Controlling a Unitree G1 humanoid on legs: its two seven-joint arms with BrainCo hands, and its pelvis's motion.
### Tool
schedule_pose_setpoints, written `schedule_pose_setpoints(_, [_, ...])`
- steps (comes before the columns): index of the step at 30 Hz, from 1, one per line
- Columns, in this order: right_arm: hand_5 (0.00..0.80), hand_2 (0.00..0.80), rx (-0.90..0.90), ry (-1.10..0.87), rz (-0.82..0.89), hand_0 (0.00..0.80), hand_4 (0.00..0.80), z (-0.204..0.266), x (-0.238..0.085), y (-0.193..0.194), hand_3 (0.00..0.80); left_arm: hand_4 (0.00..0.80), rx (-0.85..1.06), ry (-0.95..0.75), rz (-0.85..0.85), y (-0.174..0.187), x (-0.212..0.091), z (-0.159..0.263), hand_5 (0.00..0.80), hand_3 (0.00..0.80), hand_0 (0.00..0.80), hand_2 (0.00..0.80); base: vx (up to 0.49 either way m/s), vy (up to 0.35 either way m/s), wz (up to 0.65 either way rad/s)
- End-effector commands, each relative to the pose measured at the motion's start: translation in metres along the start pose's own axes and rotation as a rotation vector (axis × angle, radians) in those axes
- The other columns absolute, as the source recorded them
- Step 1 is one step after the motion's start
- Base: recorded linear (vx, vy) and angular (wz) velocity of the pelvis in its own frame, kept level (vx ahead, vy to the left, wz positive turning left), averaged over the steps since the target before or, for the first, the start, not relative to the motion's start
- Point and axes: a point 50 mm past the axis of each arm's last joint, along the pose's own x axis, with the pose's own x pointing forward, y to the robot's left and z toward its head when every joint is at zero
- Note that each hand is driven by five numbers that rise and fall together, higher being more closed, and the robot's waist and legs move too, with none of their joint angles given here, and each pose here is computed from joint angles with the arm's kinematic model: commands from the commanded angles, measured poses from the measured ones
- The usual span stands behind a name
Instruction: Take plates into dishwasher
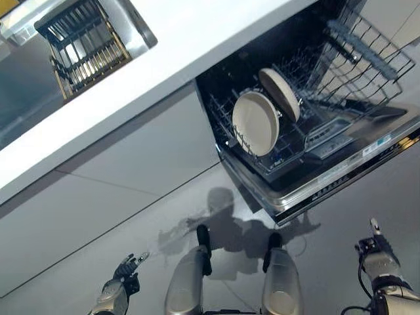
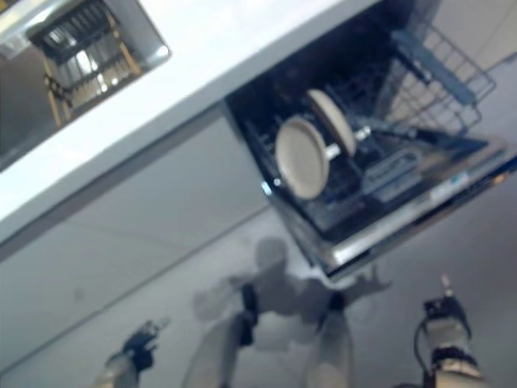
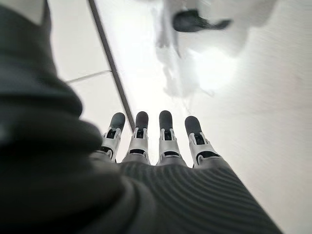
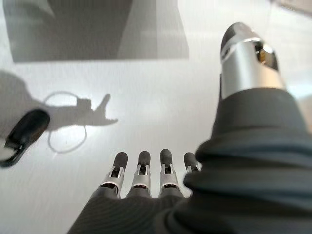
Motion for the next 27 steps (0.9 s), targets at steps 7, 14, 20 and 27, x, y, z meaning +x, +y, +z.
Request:
schedule_pose_setpoints(7, [0.000,0.000,-0.073,-0.174,0.218,0.000,0.000,0.057,-0.009,0.075,0.000,0.000,-0.050,-0.078,-0.019,-0.005,0.002,0.025,0.000,0.000,0.000,0.000,-0.023,-0.020,0.21])
schedule_pose_setpoints(14, [0.000,0.000,-0.146,-0.274,0.422,0.000,0.000,0.096,-0.038,0.158,0.000,0.000,-0.061,-0.041,-0.008,0.000,-0.002,0.010,0.000,0.000,0.000,0.000,0.002,0.000,0.15])
schedule_pose_setpoints(20, [0.000,0.000,-0.185,-0.361,0.692,0.000,0.000,0.124,-0.086,0.237,0.000,0.000,-0.057,-0.027,-0.022,-0.004,-0.004,0.006,0.000,0.000,0.000,0.000,0.034,0.016,0.07])
schedule_pose_setpoints(27, [0.000,0.000,-0.174,-0.457,0.903,0.000,0.000,0.145,-0.132,0.283,0.000,0.000,-0.059,-0.015,-0.029,-0.001,-0.006,0.000,0.000,0.000,0.000,0.000,-0.009,0.021,-0.05])
